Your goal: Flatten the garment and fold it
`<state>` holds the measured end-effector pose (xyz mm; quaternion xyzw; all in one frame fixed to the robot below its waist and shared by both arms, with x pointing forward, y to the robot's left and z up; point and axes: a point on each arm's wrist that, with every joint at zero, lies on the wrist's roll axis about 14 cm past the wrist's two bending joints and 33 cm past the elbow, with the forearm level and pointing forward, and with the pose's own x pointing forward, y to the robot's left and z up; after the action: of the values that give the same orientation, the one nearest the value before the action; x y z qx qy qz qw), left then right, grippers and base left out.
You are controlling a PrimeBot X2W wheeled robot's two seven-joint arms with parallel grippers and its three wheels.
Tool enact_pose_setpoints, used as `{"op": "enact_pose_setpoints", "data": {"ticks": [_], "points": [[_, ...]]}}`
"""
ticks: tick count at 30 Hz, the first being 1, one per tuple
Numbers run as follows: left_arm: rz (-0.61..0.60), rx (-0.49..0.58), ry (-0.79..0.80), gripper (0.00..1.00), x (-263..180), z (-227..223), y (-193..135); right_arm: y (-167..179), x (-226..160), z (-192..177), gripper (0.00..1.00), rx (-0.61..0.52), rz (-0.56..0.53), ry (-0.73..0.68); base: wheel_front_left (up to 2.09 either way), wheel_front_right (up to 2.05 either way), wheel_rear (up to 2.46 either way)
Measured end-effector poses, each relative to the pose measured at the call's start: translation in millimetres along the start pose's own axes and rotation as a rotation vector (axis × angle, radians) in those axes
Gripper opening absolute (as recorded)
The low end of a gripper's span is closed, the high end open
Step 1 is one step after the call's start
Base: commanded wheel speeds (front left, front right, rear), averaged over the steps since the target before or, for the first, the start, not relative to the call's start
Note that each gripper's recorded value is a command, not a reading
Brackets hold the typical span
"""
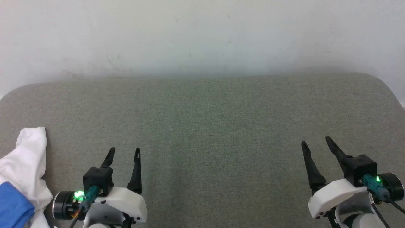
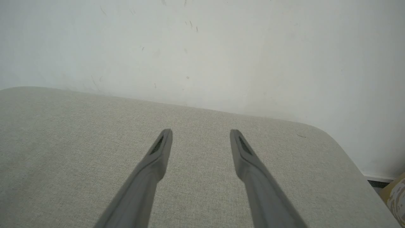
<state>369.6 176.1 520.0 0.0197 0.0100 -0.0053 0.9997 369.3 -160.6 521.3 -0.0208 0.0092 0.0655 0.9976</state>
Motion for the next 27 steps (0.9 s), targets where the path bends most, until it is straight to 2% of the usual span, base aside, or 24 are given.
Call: {"op": "enact_pose_setpoints", "data": {"ticks": [14,27], "points": [[0.017,-0.041,-0.029,1.00,-3,4,5,2,4,3,1.00,0.018,0.008,-0.029,0.00,0.00,0.00],[0.100,-0.055,-0.057,1.00,-17,7,33,23,17,7,1.00,0.026,0.074,-0.055,0.00,0.00,0.00]]}}
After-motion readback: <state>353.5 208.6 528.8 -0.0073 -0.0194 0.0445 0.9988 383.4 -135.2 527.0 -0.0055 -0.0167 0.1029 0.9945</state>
